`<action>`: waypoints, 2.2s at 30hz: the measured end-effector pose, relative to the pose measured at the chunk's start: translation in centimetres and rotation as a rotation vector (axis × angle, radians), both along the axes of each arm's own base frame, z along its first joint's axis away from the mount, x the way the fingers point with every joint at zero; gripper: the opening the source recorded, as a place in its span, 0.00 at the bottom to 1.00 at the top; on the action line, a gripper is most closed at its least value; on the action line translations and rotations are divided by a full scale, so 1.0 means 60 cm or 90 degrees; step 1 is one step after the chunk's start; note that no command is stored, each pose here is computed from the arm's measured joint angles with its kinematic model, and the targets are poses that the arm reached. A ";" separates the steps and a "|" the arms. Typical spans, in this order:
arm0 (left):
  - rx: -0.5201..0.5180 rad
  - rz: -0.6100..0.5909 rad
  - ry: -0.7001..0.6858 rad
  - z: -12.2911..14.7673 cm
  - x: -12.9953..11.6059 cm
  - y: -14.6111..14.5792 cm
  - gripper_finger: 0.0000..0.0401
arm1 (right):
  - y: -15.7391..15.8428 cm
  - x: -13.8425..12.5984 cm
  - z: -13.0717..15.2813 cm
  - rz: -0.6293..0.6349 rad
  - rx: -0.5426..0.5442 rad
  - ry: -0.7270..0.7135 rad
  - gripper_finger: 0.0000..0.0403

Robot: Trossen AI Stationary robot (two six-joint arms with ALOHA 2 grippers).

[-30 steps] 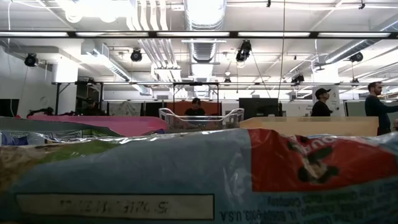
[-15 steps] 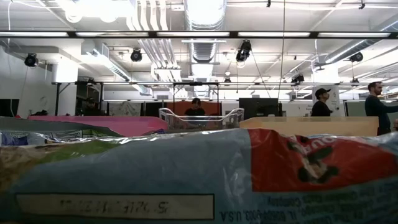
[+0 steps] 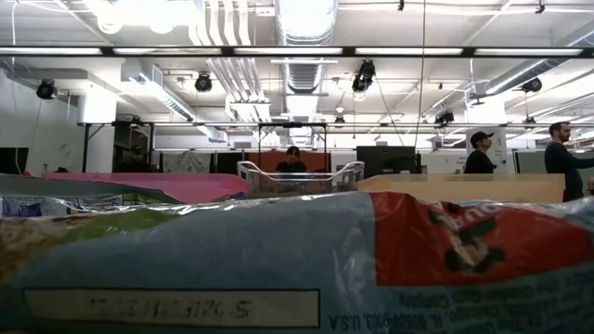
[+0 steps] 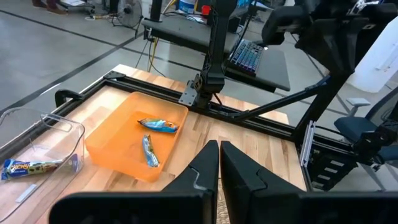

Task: Pick and place Granola Bars by type
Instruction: Put the yellow granola bar into the yellow bin

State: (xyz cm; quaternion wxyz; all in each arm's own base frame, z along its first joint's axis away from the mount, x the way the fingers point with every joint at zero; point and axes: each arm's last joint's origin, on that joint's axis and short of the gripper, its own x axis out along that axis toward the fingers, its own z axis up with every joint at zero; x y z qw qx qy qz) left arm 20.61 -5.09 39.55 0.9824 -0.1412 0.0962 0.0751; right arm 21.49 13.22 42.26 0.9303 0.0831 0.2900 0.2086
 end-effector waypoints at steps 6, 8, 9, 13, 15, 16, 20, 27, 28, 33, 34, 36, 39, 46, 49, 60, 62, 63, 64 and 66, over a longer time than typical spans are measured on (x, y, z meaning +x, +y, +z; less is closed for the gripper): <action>0.000 0.000 0.000 0.000 0.000 0.000 0.00 | 0.000 0.000 0.000 0.001 0.000 0.001 0.34; -0.001 0.000 0.000 0.000 0.000 0.000 0.00 | 0.000 -0.001 -0.001 0.002 -0.003 0.003 0.39; -0.001 0.000 0.000 0.000 0.000 0.000 0.00 | 0.000 -0.001 -0.002 0.002 -0.005 0.006 0.42; -0.001 0.000 0.000 0.000 0.000 0.000 0.00 | -0.002 -0.004 -0.007 0.002 -0.019 0.028 0.52; -0.001 -0.001 0.000 0.000 0.000 0.000 0.00 | -0.003 -0.004 -0.008 0.002 -0.022 0.032 0.56; -0.001 -0.001 0.000 0.000 0.000 0.000 0.00 | -0.003 -0.004 -0.008 0.001 -0.023 0.032 0.58; -0.001 0.000 0.000 0.000 0.000 0.000 0.00 | -0.003 -0.005 -0.009 0.005 -0.030 0.031 0.63; 0.004 0.018 0.000 0.000 0.000 0.001 0.00 | -0.004 -0.006 -0.012 0.022 -0.058 0.025 0.62; 0.004 0.018 0.000 0.000 0.000 0.001 0.00 | -0.004 -0.005 -0.013 0.026 -0.065 0.025 0.62; 0.004 0.018 0.000 0.000 0.000 0.001 0.00 | -0.005 -0.008 -0.028 0.052 -0.120 0.040 0.58; 0.004 0.018 0.000 0.000 0.000 0.001 0.00 | -0.005 -0.008 -0.031 0.057 -0.129 0.043 0.57; 0.004 0.018 0.000 0.000 0.000 0.001 0.00 | -0.006 -0.009 -0.040 0.070 -0.152 0.050 0.56; 0.004 0.018 0.000 0.000 0.000 0.001 0.00 | -0.006 -0.009 -0.052 0.082 -0.174 0.064 0.56; 0.001 0.023 0.000 -0.001 0.000 0.002 0.00 | 0.001 0.003 -0.074 0.106 -0.216 0.089 0.57; 0.001 0.024 0.001 -0.001 0.000 0.002 0.00 | 0.011 0.020 -0.091 0.116 -0.236 0.109 0.59; 0.001 0.024 0.005 -0.002 0.000 0.002 0.00 | 0.042 0.068 -0.142 0.186 -0.320 0.155 0.62; 0.001 0.024 0.007 -0.003 0.000 0.002 0.00 | 0.045 0.073 -0.148 0.194 -0.330 0.160 0.62; 0.002 0.024 0.011 -0.003 0.000 0.002 0.00 | 0.046 0.074 -0.151 0.198 -0.334 0.163 0.61; 0.003 0.024 0.014 -0.004 0.000 0.002 0.00 | 0.047 0.076 -0.155 0.203 -0.336 0.167 0.61; -0.001 0.026 0.019 -0.006 -0.001 0.002 0.00 | 0.050 0.079 -0.160 0.214 -0.333 0.176 0.60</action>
